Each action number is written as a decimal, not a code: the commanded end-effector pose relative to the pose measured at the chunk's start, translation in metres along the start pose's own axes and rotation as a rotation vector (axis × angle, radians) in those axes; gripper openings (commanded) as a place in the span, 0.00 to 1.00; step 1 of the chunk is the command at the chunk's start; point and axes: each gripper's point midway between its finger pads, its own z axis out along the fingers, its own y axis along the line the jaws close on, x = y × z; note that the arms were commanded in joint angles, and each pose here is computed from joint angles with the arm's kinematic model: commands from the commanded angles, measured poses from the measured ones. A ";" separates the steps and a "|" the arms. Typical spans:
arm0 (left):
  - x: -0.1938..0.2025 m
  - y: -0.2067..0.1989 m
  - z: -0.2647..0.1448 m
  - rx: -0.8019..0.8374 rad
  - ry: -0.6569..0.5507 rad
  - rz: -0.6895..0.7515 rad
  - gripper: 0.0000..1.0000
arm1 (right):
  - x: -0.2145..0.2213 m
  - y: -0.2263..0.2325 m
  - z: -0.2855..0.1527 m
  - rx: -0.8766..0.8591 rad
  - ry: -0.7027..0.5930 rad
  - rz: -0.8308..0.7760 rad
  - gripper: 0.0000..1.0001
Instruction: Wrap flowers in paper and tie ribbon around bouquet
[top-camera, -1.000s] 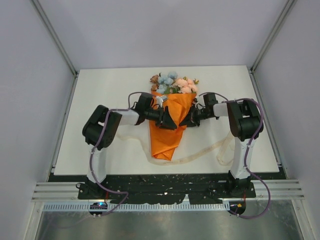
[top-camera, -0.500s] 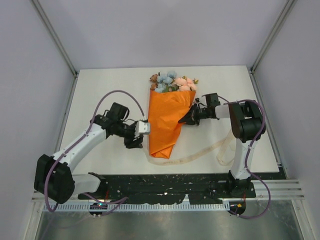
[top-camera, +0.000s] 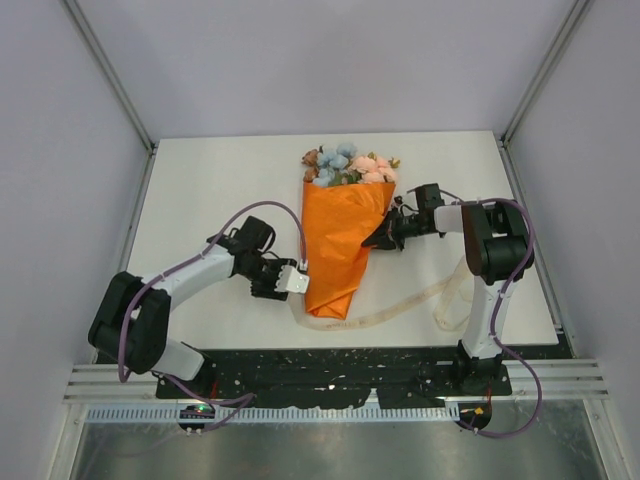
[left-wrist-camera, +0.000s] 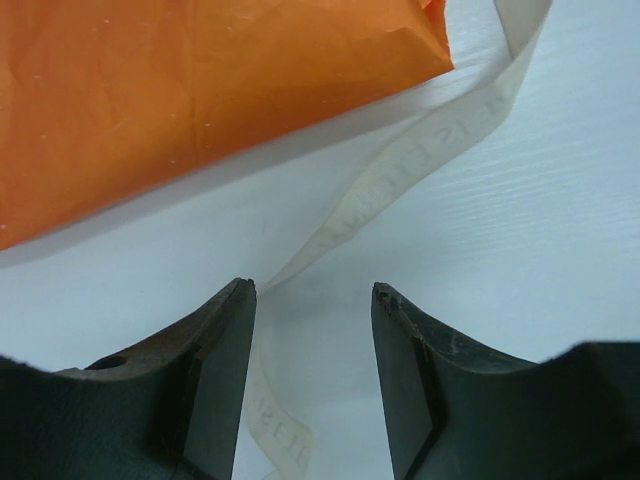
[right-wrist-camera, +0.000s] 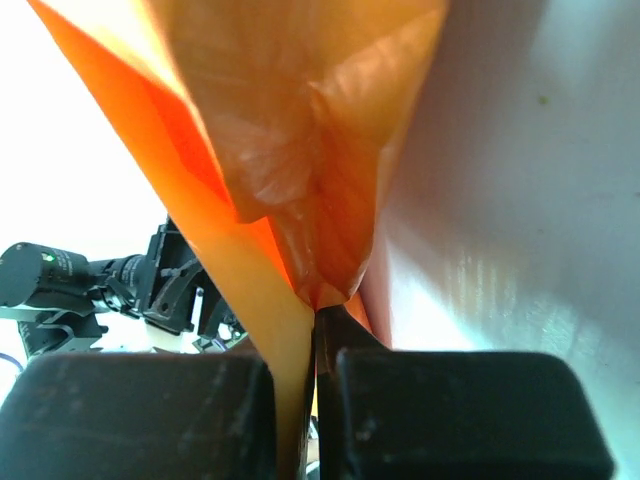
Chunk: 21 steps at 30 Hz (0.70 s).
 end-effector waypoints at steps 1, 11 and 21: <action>-0.022 0.032 -0.013 -0.094 -0.050 0.097 0.54 | -0.009 0.015 -0.005 -0.015 -0.011 -0.085 0.05; -0.019 0.009 0.010 -0.020 -0.013 0.248 0.57 | 0.004 0.060 -0.019 -0.195 -0.003 -0.005 0.05; 0.009 0.058 0.011 -0.079 0.146 0.132 0.05 | 0.015 0.057 -0.027 -0.220 0.031 0.092 0.05</action>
